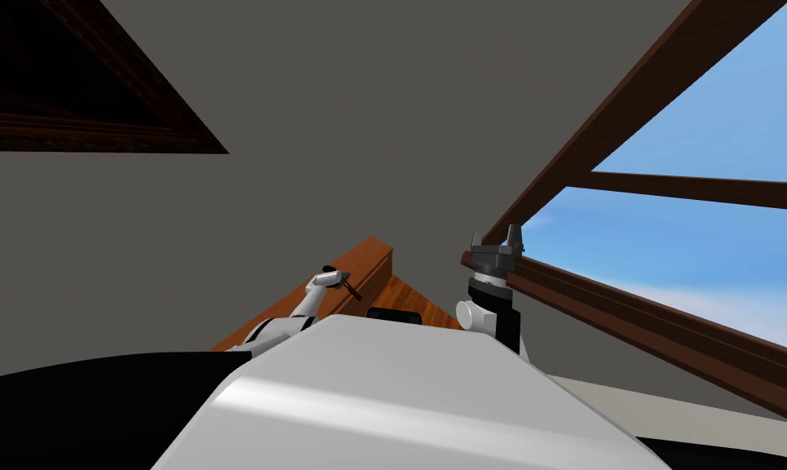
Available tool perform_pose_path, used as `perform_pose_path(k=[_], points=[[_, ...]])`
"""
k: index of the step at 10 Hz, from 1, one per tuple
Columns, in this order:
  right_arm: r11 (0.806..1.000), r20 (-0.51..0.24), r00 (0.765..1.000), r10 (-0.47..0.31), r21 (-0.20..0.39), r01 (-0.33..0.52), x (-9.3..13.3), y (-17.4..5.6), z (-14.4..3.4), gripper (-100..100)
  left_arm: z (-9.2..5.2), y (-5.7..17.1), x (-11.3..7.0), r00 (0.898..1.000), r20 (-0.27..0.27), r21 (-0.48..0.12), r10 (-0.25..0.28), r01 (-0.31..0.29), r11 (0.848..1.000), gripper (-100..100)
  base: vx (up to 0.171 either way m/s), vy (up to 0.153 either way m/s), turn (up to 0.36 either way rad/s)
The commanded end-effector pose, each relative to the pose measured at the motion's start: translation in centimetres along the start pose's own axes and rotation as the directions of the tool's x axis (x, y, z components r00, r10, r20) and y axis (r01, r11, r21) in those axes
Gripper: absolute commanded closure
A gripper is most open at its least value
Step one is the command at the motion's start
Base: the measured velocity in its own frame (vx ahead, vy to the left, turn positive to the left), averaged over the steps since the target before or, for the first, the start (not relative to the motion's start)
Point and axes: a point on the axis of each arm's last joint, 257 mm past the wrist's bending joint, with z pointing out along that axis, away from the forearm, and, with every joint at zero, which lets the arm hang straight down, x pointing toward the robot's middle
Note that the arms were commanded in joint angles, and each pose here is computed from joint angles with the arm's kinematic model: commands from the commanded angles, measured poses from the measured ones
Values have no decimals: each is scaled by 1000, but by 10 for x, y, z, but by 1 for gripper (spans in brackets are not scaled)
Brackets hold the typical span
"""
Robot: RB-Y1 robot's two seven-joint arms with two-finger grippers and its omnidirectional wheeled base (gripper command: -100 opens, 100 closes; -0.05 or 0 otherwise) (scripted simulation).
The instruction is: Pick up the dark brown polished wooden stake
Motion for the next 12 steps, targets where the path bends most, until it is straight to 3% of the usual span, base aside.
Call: perform_pose_path(k=[1, 5, 7, 8, 12], points=[[1000, 0, 1000, 0, 0, 0, 0, 0, 0, 0, 2, 8, 5, 999, -39, -44, 8, -10, 999, -100, 17, 4, -83], [1000, 0, 1000, 0, 0, 0, 0, 0, 0, 0, 6, 39, 20, 993, -120, -138, 2, -18, 990, -100, 20, 8, -68], [1000, 0, 1000, 0, 0, 0, 0, 0, 0, 0, 3, 54, 29, 984, -179, -193, -4, -31, 981, -100, 29, 5, -73], [1000, 0, 1000, 0, 0, 0, 0, 0, 0, 0, 4, 56, 30, 983, -181, -196, -5, -31, 980, -100, 22, 8, -38], [1000, 0, 1000, 0, 0, 0, 0, 0, 0, 0, -2, 75, 42, 966, -257, -260, -20, -49, 964, -100, 24, 7, -59]])
